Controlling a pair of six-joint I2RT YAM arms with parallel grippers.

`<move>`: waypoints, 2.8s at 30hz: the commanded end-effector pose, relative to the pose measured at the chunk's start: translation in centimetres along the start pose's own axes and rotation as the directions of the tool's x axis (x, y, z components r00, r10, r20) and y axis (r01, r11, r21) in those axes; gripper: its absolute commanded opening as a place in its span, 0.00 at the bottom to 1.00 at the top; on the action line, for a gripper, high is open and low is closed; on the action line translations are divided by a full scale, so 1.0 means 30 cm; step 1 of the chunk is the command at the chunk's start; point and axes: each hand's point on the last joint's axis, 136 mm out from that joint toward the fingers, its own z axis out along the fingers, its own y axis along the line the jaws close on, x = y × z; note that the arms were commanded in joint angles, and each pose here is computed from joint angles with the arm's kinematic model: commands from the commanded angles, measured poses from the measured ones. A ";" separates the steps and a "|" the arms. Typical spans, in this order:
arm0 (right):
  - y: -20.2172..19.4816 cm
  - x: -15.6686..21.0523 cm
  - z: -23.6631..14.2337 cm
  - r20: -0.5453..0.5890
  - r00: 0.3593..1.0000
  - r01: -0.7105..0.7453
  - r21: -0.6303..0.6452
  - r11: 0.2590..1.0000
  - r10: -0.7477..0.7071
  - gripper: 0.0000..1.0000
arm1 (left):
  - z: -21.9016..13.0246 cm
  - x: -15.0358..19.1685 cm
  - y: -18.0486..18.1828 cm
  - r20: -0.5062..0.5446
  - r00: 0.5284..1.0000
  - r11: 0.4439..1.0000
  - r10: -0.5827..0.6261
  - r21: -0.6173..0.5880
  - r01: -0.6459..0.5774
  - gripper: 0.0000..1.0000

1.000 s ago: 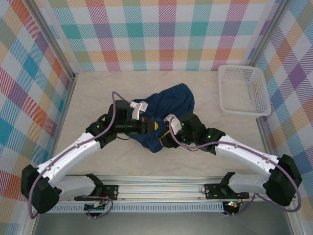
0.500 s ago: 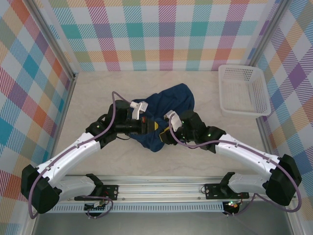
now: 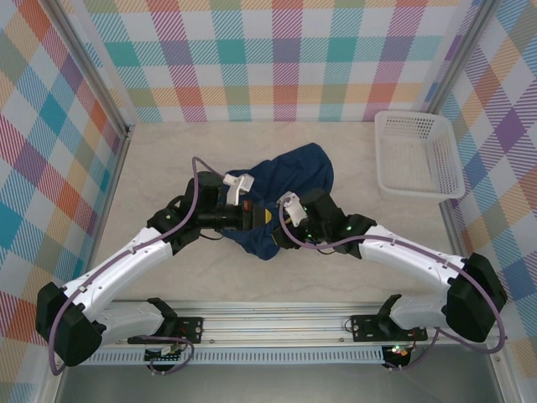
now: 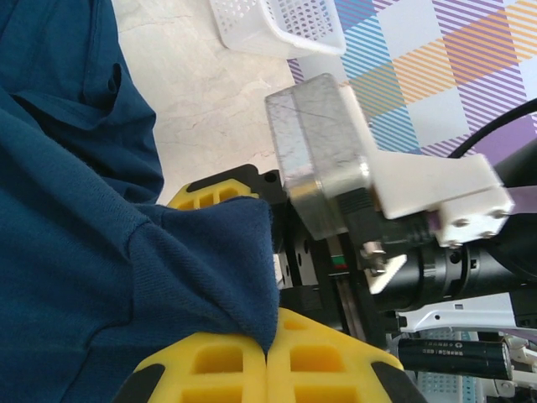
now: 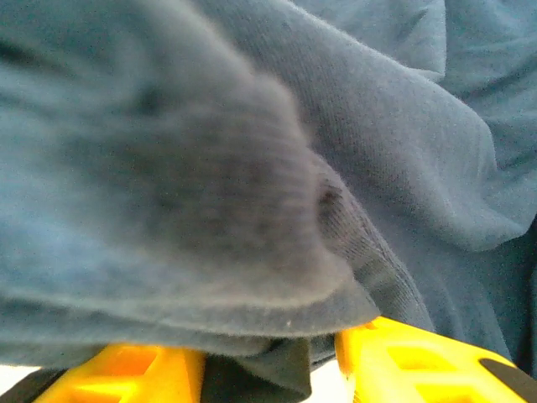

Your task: Fold the inside-out t-shirt

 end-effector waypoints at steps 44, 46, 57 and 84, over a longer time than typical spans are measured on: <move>0.088 -0.110 -0.184 0.241 0.970 0.070 -0.156 0.985 -0.031 0.00 | -0.027 0.118 0.063 -0.114 0.949 0.924 0.293 -0.222 -0.311 0.46; 0.090 -0.108 -0.184 0.239 0.970 0.069 -0.159 0.985 -0.029 0.00 | -0.003 0.116 0.066 -0.135 0.944 0.917 0.302 -0.229 -0.326 0.45; 0.071 -0.076 -0.179 0.220 0.975 0.066 -0.132 0.989 -0.036 0.00 | 0.026 0.077 0.052 -0.123 0.939 0.911 0.321 -0.232 -0.342 0.11; -0.092 -0.080 -0.229 0.084 0.995 0.038 0.174 0.984 -0.053 0.34 | -0.211 -0.121 -0.172 0.166 0.983 0.997 0.077 -0.025 -0.074 0.00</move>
